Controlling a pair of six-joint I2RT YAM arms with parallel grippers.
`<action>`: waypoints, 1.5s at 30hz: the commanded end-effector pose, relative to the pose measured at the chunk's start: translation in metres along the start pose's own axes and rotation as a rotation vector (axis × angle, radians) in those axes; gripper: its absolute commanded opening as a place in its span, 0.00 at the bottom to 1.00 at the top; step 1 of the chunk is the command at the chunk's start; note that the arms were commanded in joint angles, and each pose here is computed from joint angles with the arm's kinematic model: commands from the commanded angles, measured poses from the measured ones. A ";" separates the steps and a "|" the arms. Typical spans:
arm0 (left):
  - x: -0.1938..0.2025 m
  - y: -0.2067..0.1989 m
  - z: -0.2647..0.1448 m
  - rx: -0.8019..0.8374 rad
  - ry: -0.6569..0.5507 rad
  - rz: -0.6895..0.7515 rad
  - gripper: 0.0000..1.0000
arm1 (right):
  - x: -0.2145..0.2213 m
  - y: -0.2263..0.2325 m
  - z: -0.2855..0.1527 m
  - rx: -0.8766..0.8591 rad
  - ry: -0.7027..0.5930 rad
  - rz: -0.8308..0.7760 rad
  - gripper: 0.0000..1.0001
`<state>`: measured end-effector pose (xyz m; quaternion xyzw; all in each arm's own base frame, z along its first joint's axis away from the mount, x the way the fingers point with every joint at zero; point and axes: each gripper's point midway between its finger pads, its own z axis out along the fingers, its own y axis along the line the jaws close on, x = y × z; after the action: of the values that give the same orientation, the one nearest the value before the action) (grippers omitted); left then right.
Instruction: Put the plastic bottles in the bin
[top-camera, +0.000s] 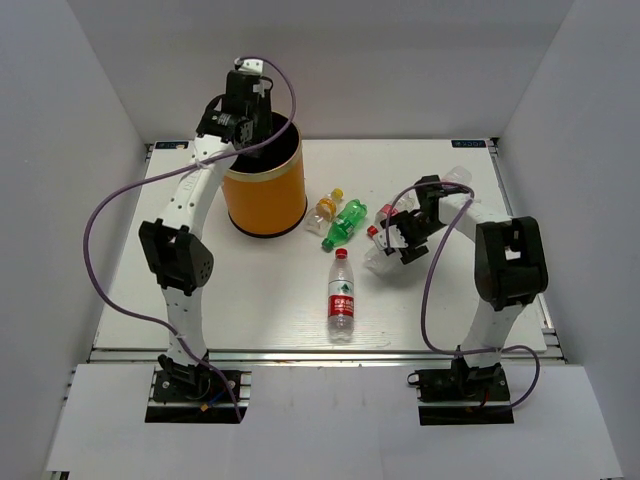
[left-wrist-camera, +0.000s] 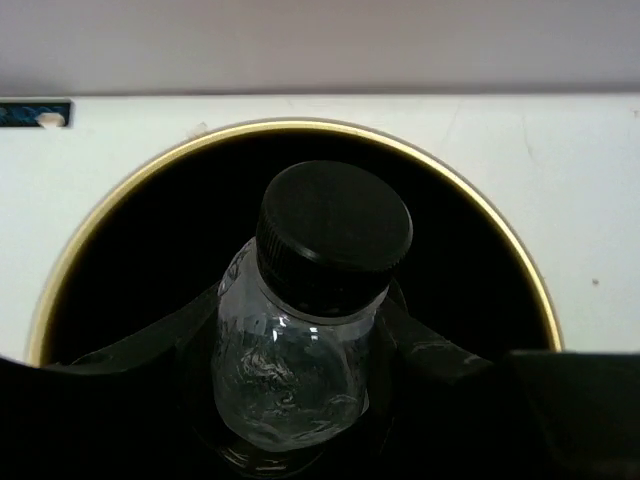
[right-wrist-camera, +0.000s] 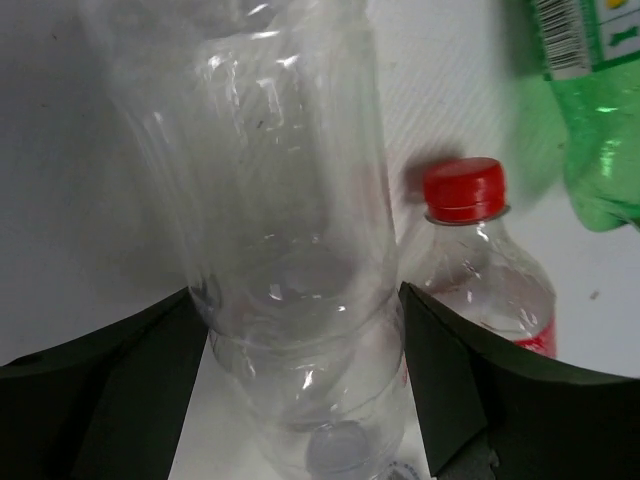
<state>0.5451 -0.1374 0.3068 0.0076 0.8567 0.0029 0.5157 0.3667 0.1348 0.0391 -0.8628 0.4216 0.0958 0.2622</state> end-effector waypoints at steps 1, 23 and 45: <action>0.011 -0.007 -0.006 0.074 0.033 -0.040 0.43 | 0.006 -0.001 0.009 -0.048 0.029 -0.156 0.80; 0.120 -0.142 -0.227 1.056 0.199 0.179 1.00 | -0.108 -0.140 -0.141 0.256 -0.448 0.579 0.06; 0.296 -0.174 -0.198 0.893 0.532 0.272 1.00 | -0.314 -0.349 -0.215 0.524 -1.347 0.411 0.23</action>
<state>0.2301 -0.3011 0.1252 0.3396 0.8706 -0.2929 0.2023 0.4805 0.3963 0.4063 -0.4150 0.4412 0.5302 0.5933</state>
